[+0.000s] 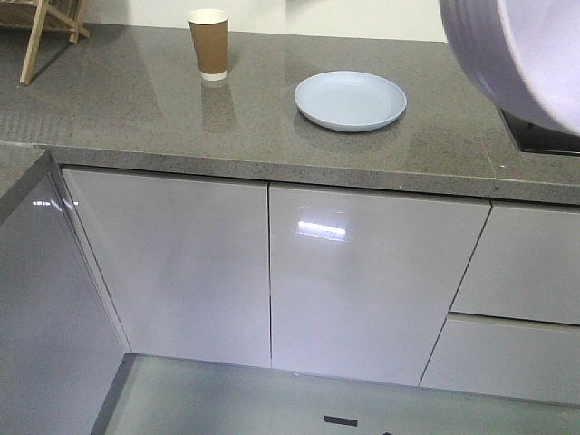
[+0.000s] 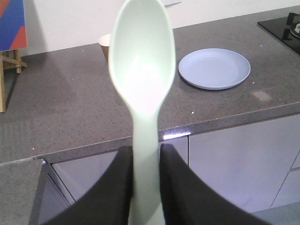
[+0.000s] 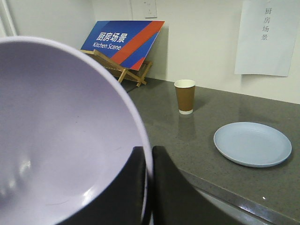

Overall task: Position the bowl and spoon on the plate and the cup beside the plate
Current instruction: 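Approach the blue plate while holding spoon and bowl aloft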

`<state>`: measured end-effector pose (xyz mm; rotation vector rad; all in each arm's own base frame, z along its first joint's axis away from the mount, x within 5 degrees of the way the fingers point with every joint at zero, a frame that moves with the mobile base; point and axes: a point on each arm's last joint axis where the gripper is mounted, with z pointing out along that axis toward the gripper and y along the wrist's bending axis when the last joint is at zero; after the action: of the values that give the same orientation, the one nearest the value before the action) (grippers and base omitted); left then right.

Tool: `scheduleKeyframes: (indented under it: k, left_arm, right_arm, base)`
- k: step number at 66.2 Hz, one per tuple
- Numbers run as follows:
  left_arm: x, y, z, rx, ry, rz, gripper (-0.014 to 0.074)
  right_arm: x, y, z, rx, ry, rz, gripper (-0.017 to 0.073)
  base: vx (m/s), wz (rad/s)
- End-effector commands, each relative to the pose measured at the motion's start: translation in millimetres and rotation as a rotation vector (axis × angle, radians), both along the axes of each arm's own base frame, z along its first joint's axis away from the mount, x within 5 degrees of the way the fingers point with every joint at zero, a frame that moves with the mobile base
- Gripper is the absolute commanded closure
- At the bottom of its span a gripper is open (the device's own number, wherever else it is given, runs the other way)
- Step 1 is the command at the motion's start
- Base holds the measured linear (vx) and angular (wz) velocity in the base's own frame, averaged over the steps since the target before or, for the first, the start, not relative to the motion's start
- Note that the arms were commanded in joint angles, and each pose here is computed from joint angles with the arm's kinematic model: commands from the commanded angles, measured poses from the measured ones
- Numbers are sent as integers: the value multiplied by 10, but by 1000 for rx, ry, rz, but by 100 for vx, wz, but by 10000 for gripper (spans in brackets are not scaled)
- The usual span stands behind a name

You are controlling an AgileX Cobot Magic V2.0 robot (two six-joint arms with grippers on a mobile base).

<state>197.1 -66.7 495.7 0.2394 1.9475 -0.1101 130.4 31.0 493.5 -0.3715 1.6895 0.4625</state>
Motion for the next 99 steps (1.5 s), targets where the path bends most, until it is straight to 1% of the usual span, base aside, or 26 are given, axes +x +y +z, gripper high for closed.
scheduleKeyframes:
  k: [1, 99]
  left_arm:
    - [-72, 24, 173, -35, -105, -8, 599]
    - [-72, 24, 173, -35, -105, -8, 599]
  right_arm:
    - [-29, 7, 126, 48, -71, -9, 564]
    - [-29, 7, 126, 48, -71, -9, 564]
  base:
    - [9, -4]
    - [8, -3]
